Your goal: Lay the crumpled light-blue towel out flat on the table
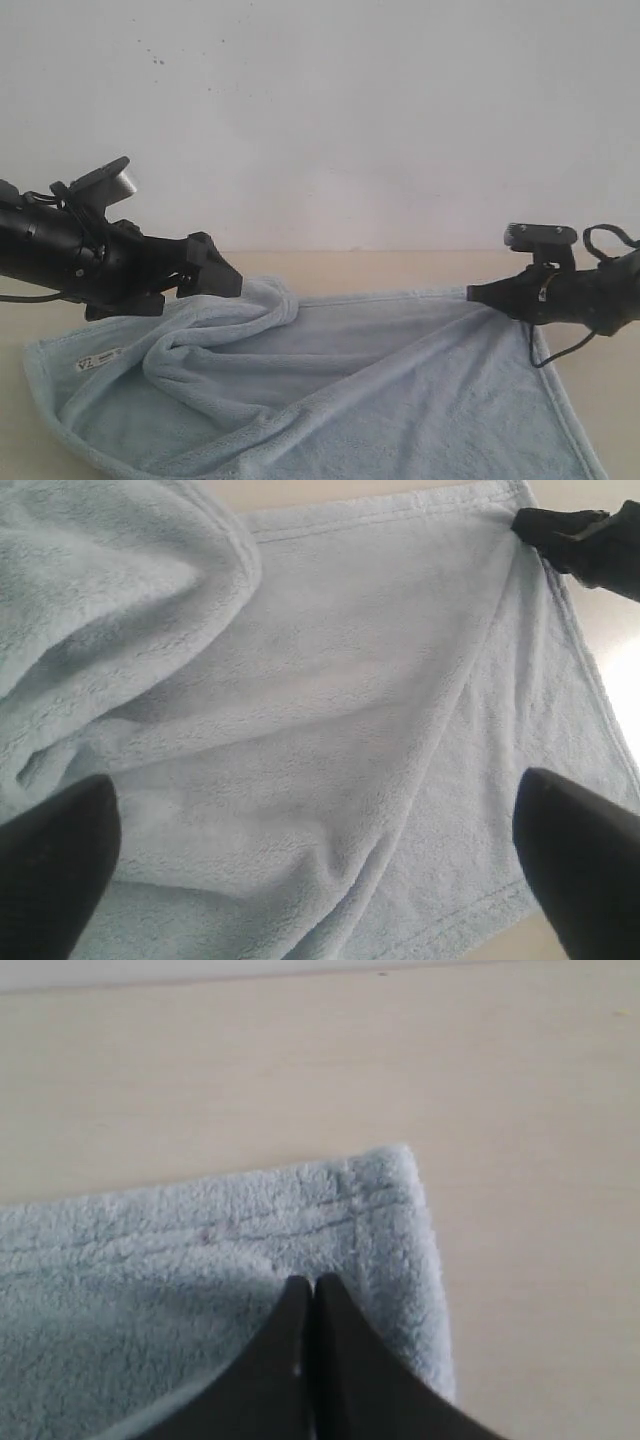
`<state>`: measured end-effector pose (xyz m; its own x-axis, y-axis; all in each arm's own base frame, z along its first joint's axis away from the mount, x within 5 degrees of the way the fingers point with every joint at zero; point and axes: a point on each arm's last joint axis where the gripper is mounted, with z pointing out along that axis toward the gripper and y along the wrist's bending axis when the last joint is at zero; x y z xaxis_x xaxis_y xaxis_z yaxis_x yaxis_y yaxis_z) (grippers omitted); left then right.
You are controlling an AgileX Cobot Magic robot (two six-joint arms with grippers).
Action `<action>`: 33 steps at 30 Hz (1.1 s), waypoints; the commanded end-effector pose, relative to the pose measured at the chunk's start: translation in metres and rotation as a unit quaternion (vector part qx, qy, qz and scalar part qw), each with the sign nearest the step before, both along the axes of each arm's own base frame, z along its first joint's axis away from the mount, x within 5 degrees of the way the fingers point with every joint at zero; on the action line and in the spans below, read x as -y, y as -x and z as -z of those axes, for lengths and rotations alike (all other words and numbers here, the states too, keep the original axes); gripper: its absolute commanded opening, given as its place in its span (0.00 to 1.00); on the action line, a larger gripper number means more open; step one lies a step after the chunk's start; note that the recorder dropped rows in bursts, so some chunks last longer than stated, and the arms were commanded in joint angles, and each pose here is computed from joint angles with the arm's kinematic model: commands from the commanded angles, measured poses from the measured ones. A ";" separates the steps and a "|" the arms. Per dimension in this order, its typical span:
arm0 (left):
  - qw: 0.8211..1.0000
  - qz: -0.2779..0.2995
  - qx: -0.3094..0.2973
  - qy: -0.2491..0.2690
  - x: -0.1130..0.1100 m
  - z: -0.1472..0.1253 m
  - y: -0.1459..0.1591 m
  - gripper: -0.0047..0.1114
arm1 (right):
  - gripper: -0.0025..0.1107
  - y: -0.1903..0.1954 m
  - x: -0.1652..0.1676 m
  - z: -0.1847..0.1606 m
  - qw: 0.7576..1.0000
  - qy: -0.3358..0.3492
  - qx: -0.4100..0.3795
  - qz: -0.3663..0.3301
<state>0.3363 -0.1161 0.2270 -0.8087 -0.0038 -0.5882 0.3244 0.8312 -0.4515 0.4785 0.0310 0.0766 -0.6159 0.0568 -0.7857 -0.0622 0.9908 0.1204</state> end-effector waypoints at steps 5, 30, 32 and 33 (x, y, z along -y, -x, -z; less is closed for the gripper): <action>1.000 -0.003 0.012 0.001 0.000 -0.005 -0.001 0.98 | 0.02 0.005 0.003 -0.088 0.998 -0.007 0.051 0.028; 0.989 0.050 -0.050 0.133 0.019 -0.016 0.012 0.98 | 0.02 0.143 -0.067 -0.128 0.857 0.067 -0.448 -0.245; 0.983 0.084 -0.056 0.154 0.023 -0.019 0.017 0.98 | 0.02 0.161 -0.065 -0.133 0.855 0.059 -0.449 -0.251; 0.980 0.090 -0.062 0.165 0.024 -0.021 0.019 0.98 | 0.02 0.166 -0.063 -0.137 0.864 0.060 -0.434 -0.247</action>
<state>0.3229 -0.1349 0.2382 -0.8767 -0.0508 -0.4783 0.3367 0.6453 -0.6857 0.3304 0.0968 0.2011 -0.9055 -0.4221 0.0429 -0.4046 0.8895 0.2123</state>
